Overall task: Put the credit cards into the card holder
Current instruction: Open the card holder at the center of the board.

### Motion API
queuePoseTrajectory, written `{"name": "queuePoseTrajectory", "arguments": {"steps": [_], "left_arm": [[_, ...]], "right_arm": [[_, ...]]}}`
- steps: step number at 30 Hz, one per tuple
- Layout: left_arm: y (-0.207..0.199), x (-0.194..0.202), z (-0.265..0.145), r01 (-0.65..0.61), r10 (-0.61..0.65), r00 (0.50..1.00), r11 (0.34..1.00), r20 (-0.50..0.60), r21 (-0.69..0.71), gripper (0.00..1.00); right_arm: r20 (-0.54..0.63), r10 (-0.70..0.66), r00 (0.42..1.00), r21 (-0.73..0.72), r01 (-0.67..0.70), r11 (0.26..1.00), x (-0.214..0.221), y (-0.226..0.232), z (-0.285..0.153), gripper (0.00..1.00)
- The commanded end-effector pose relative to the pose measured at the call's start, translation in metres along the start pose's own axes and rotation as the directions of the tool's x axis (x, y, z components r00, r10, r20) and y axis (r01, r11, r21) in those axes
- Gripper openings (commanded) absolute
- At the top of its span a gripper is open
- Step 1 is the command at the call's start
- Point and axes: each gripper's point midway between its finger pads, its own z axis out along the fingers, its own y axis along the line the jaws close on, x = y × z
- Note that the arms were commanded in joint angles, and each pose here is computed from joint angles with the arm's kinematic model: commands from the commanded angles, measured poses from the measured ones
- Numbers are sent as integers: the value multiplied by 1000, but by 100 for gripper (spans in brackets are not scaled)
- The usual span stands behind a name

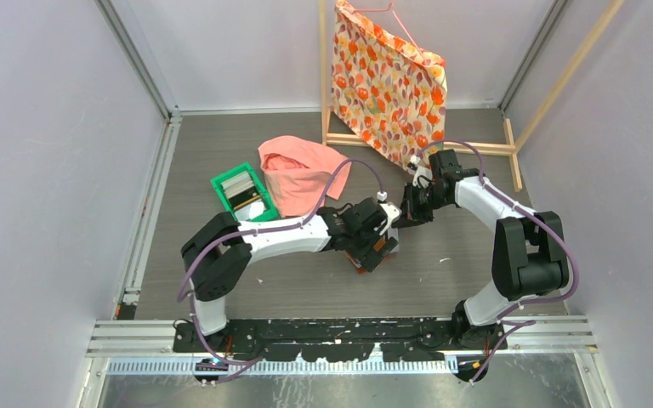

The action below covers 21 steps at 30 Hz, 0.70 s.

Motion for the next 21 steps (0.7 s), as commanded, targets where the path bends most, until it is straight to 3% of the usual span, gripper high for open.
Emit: {"name": "queuePoseTrajectory", "arguments": {"steps": [1,11,21], "left_arm": [[11,-22,-4,-51,54,997,996,49,-67,100],[0,-18,13,-78,79,996,996,29,-36,100],[14,-16,18,-76,80,996,990,28,-115,95]], "right_arm": [[28,-36,999,-21,36,999,-13,10,-4,1],[26,-33,999,-21,34,999,-13,10,-4,1],[25,-34,999,-23,35,999,-13,10,-4,1]]}}
